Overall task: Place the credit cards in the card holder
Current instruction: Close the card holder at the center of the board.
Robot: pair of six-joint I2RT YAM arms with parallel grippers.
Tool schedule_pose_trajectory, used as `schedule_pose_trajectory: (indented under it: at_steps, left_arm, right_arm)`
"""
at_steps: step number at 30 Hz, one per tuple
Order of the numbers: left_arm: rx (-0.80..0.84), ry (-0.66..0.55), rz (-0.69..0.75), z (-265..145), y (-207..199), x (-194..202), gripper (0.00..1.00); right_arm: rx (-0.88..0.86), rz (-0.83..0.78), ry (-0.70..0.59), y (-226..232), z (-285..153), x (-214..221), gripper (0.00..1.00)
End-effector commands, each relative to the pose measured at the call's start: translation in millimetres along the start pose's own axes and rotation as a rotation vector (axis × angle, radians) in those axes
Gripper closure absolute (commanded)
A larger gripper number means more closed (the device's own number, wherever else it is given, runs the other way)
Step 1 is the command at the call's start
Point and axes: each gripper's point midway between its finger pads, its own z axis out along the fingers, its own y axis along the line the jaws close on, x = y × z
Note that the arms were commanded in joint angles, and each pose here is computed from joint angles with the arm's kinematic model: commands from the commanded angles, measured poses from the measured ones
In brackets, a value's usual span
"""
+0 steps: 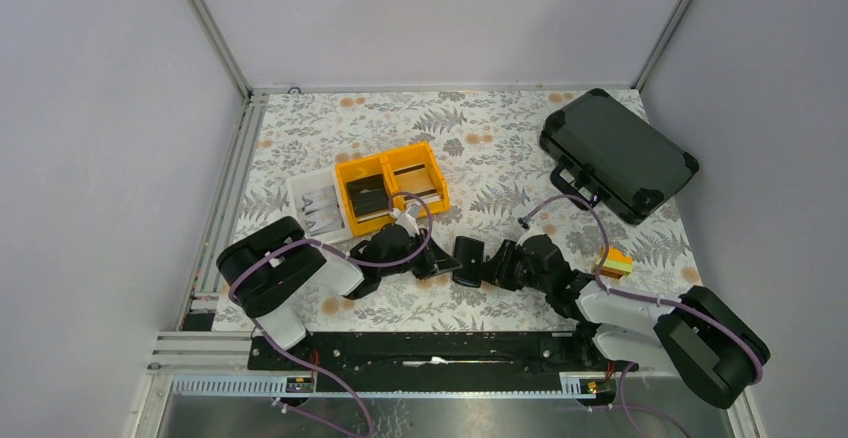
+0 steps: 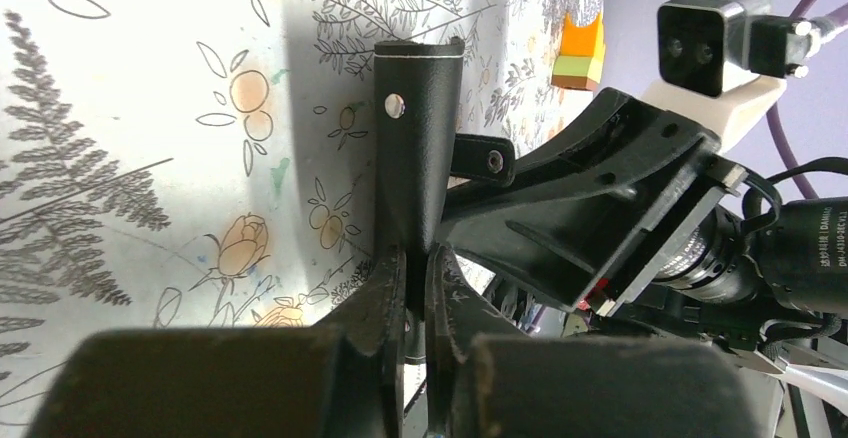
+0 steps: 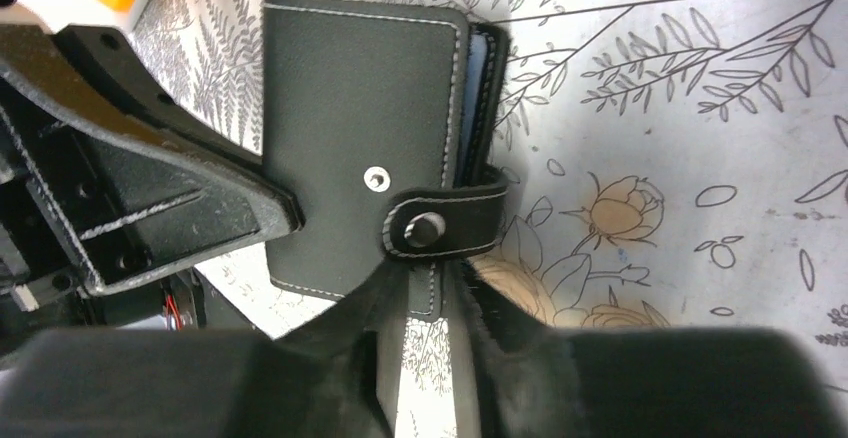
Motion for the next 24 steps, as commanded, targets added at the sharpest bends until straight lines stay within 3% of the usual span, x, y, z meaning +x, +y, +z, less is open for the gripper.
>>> schedule_pose_trajectory:
  at_steps: [1,2,5,9,20,24]
  left_arm:
    - [0.115,0.013,0.059,0,-41,-3,1.00]
    - [0.112,0.000,0.072,-2,-42,-6,1.00]
    - [0.119,-0.051,0.127,-16,-50,-18,1.00]
    - [0.157,-0.090,0.229,-34,-68,-26,1.00]
    - [0.309,-0.098,0.391,-80,-111,-22,1.00]
    - [0.370,-0.107,0.424,-94,-123,-19,1.00]
  right_arm:
    - [-0.038,-0.041,-0.020,13,-10,-5,0.60]
    - [-0.028,-0.047,-0.040,14,-13,-10,0.47]
    - [-0.011,-0.081,-0.119,18,-25,-37,0.27]
    - [-0.103,-0.094,-0.155,37,-40,-68,0.14]
    - [-0.541,-0.237,-0.100,135,-75,-89,0.11]
    - [-0.586,-0.272,-0.072,142,-78,-87,0.16]
